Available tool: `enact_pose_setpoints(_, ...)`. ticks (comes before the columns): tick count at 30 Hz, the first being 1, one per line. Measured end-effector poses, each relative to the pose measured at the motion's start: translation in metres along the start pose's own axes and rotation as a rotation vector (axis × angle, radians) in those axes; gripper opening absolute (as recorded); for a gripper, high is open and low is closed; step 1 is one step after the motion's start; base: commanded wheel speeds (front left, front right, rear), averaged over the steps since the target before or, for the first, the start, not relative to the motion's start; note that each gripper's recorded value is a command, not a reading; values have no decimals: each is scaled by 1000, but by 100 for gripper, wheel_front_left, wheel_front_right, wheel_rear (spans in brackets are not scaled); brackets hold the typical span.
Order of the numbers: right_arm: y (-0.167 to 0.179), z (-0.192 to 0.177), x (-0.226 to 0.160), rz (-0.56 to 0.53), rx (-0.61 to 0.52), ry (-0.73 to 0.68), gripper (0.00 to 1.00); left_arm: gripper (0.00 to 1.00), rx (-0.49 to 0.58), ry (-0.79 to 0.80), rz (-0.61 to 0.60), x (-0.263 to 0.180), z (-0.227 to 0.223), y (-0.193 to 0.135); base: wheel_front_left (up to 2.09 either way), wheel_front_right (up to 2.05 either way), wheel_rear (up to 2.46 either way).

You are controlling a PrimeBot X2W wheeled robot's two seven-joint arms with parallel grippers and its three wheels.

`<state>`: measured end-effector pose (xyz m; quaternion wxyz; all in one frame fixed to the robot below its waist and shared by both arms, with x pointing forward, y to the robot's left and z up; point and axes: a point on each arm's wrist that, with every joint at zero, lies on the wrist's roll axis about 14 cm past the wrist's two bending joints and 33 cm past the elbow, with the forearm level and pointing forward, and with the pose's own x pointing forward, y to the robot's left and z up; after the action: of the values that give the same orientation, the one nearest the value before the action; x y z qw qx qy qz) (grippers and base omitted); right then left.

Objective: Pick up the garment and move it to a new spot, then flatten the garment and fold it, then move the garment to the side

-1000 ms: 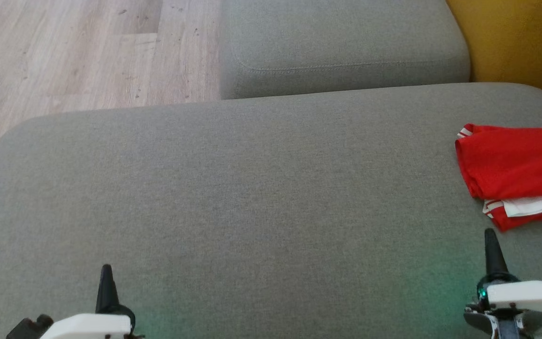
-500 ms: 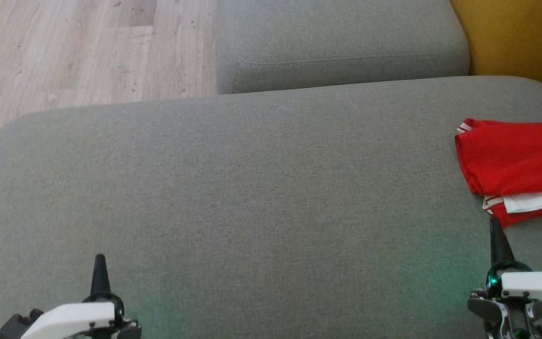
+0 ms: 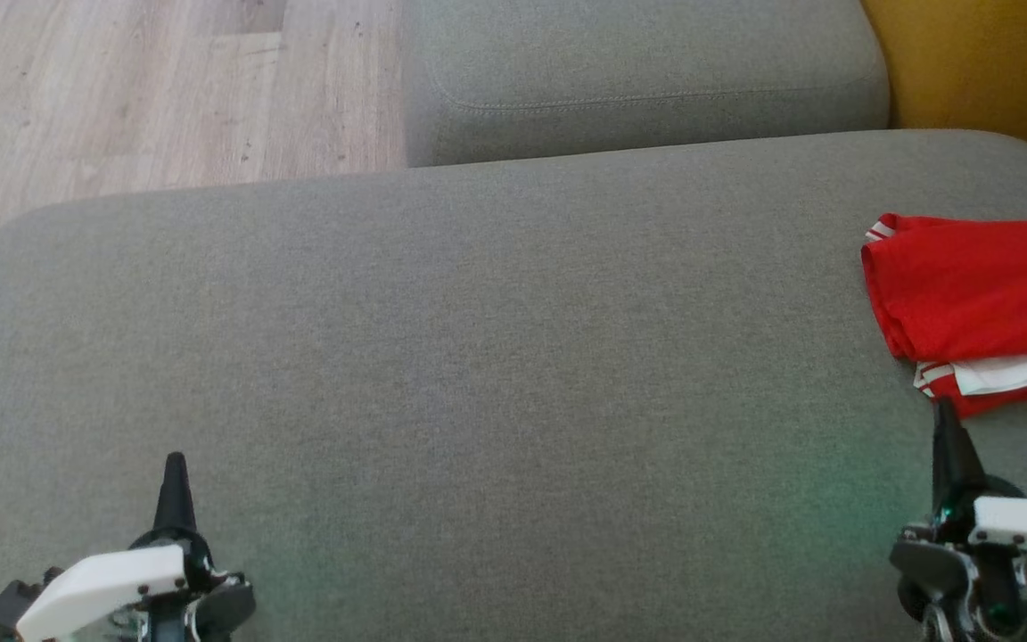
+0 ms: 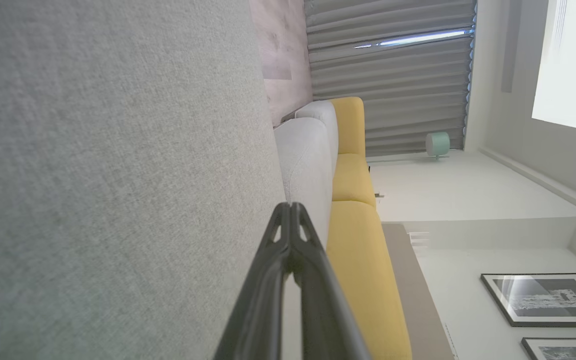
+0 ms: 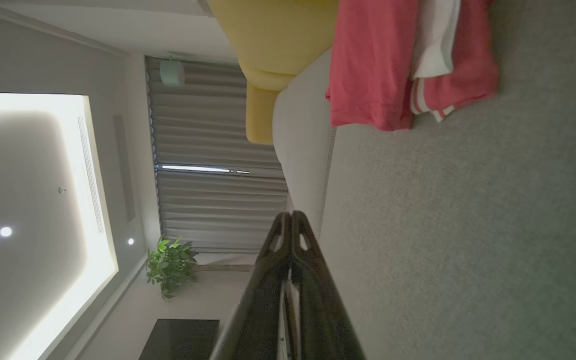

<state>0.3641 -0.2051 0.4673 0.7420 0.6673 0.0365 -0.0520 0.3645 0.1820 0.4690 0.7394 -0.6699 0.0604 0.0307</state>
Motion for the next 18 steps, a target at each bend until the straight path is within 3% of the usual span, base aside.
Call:
enact_pose_setpoints(9,8,4,7,27,104,-4,0,0,-99,-7,-28,7,6,-6,0,0,0)
enact_pose_setpoints(18,8,4,7,28,109,-5,0,0,-105,-9,-38,9,6,-9,0,0,0)
